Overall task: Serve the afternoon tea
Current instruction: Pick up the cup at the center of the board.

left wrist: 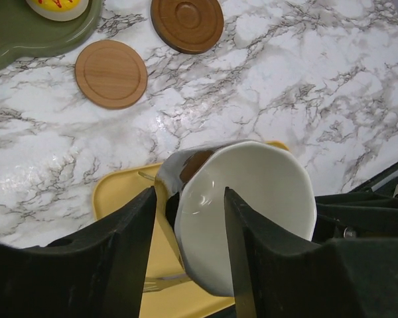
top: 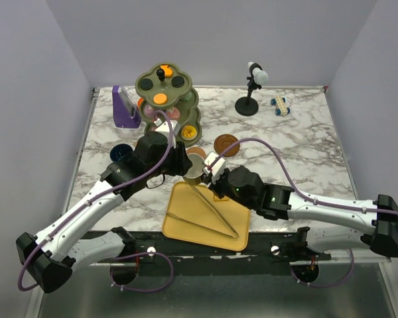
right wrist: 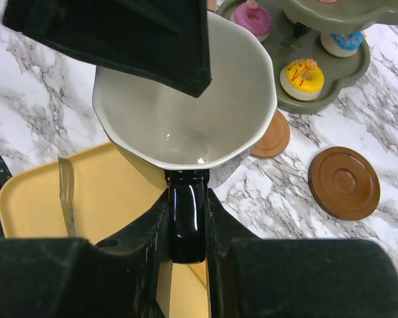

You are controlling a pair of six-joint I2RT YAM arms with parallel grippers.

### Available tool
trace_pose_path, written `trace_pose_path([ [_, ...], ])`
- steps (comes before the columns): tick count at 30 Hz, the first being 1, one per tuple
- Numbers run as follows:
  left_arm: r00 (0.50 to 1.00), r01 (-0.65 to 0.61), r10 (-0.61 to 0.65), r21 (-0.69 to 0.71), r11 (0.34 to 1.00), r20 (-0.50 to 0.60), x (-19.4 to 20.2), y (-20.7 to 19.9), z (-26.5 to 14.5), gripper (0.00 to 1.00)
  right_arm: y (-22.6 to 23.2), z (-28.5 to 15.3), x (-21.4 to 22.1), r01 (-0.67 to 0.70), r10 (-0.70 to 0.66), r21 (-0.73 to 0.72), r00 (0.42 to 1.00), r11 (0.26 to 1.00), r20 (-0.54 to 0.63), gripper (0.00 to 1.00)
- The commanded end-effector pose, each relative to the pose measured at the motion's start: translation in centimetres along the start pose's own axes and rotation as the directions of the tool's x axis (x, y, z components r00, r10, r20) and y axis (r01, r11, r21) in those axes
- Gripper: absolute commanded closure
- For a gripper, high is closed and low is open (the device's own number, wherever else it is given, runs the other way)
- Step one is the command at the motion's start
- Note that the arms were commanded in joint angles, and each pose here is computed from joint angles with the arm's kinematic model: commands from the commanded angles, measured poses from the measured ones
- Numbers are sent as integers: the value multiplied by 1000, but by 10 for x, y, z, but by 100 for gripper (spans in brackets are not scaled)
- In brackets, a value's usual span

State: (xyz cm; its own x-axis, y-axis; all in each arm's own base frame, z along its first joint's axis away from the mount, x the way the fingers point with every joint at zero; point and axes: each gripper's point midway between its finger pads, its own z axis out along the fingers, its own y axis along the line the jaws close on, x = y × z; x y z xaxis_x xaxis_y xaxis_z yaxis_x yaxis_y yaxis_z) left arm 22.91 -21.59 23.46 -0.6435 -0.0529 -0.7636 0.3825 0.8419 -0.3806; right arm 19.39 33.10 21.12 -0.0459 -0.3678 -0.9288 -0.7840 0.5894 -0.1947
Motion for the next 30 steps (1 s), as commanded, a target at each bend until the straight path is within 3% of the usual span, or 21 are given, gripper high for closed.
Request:
trace_pose_path([
  [1, 1000, -11, 11, -19, 1000, 22, -9, 2, 2, 50, -4, 3, -43, -89, 77, 74, 985, 993, 158, 99],
  [11, 999, -29, 30, -36, 999, 11, -16, 2, 11, 100, -15, 12, -41, -150, 120, 181, 978, 972, 168, 99],
  [15, 999, -32, 33, -37, 999, 6, -19, 1, 16, 100, -15, 13, -37, -155, 128, 191, 981, 969, 147, 93],
  [20, 999, -38, 39, -24, 999, 19, -27, -2, 20, 100, -15, 12, -33, -185, 162, 199, 979, 962, 127, 60],
  [24, 999, -31, 32, -9, 999, 31, -37, -3, 25, 100, -20, 9, -29, -197, 174, 223, 978, 955, 118, 25],
  [29, 998, -18, 19, -24, 1000, 55, -52, 2, 30, 100, -17, 2, -30, -203, 185, 194, 977, 960, 106, 1],
  [30, 998, -17, 18, -31, 999, 62, -56, 5, 32, 100, -17, 0, -28, -203, 188, 190, 978, 961, 95, 0],
])
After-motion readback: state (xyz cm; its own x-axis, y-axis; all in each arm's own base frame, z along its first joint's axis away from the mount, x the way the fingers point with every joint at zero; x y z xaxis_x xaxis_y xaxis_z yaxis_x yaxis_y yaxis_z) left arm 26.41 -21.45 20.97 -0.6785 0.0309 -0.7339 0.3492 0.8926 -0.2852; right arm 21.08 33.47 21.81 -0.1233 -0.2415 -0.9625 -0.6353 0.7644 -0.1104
